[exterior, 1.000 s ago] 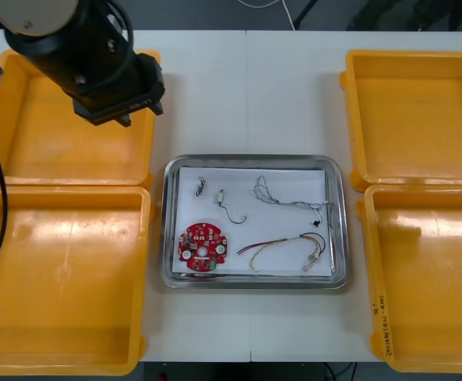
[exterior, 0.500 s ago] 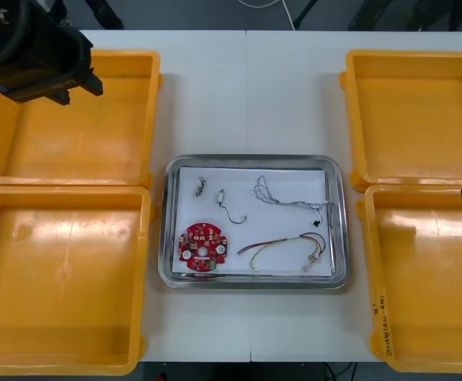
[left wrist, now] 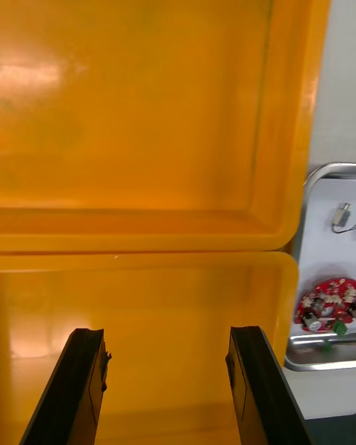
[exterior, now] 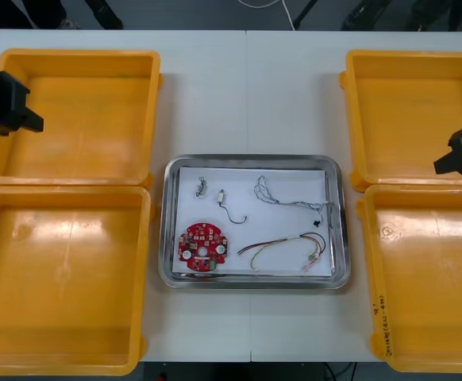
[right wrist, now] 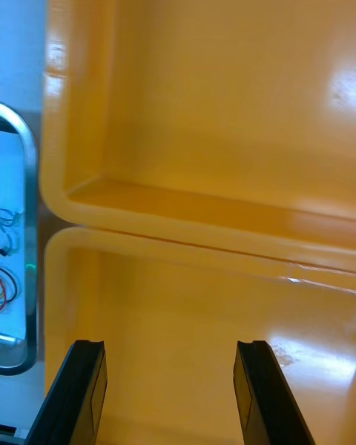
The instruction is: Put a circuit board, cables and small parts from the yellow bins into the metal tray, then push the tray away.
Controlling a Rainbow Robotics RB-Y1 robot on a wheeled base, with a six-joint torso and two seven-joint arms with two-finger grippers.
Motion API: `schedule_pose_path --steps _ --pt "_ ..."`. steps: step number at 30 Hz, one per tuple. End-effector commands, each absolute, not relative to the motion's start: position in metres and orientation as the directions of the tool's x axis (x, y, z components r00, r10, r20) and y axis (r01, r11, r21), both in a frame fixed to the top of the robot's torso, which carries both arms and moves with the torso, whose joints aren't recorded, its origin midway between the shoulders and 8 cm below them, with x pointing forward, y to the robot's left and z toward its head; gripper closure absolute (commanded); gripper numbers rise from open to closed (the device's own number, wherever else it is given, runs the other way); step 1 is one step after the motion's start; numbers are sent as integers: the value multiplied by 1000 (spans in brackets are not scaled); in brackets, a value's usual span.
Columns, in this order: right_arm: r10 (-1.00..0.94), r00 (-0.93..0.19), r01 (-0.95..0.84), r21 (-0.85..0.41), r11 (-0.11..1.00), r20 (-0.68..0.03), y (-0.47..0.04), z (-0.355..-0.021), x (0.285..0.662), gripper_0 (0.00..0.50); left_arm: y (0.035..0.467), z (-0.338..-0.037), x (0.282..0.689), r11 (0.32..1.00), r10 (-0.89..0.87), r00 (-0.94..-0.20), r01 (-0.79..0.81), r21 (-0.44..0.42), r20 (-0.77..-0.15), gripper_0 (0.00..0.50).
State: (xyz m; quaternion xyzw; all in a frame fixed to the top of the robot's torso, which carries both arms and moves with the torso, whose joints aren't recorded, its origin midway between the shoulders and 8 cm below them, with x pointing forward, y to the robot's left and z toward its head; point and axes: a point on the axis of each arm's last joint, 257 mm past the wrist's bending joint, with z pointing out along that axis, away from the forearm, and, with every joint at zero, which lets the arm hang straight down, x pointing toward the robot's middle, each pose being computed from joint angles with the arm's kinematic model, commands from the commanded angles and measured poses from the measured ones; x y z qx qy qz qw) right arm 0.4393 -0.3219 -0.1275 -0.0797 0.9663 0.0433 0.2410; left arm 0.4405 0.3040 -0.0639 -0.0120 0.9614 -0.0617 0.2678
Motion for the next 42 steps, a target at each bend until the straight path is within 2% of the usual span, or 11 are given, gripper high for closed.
schedule_pose_path --steps 1,11,20,26,35,42 --pt "-332 -808 -339 -76 938 -486 -283 -103 447 0 339 -65 419 999 -8 -851 14 -38 -525 23" --pt "-595 -675 -596 -153 788 -436 -190 -118 434 0 371 -88 387 1000 -9 -868 -18 15 -496 24" --pt "-752 -547 -750 -184 635 -366 -132 -143 408 0 384 -109 365 999 6 -892 -17 47 -452 23" --pt "-828 -433 -827 -210 522 -356 -96 -158 394 0 386 -117 357 998 25 -901 0 59 -433 23" --pt "-921 -255 -875 -334 350 -295 -63 -188 369 0 383 -118 356 999 31 -903 10 52 -428 23" --pt "-956 -151 -906 -351 236 -251 -49 -221 350 0 383 -118 356 999 31 -903 10 52 -428 23"
